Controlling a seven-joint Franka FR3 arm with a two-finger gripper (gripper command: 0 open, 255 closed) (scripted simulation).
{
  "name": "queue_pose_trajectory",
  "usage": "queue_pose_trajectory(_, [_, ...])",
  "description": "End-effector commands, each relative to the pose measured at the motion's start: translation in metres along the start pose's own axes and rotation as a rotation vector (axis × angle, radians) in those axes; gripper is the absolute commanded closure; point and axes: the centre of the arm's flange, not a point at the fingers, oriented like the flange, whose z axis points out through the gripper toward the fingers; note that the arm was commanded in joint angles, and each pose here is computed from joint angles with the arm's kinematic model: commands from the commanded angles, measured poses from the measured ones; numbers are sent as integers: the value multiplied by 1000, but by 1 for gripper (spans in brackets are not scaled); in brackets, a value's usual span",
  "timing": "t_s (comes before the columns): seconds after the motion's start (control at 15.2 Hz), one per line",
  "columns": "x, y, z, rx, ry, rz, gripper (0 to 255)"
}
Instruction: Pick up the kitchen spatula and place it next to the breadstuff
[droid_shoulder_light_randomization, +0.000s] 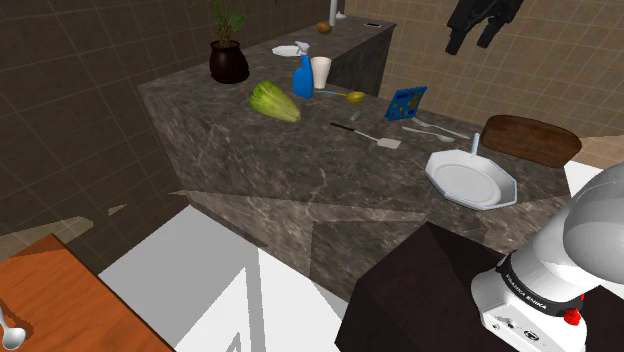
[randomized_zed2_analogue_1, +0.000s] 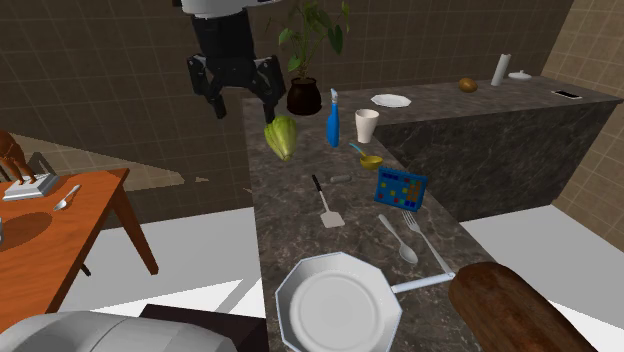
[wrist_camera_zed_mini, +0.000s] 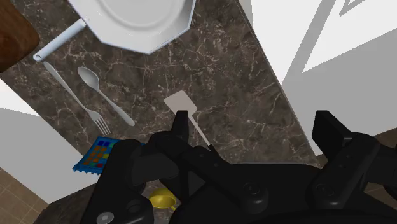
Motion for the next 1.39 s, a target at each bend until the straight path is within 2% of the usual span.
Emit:
queue_pose_trajectory(0.0, [0, 0, 0, 0, 0, 0, 0])
queue_pose_trajectory(1.32, [150, 57, 215, 46, -33, -276, 0])
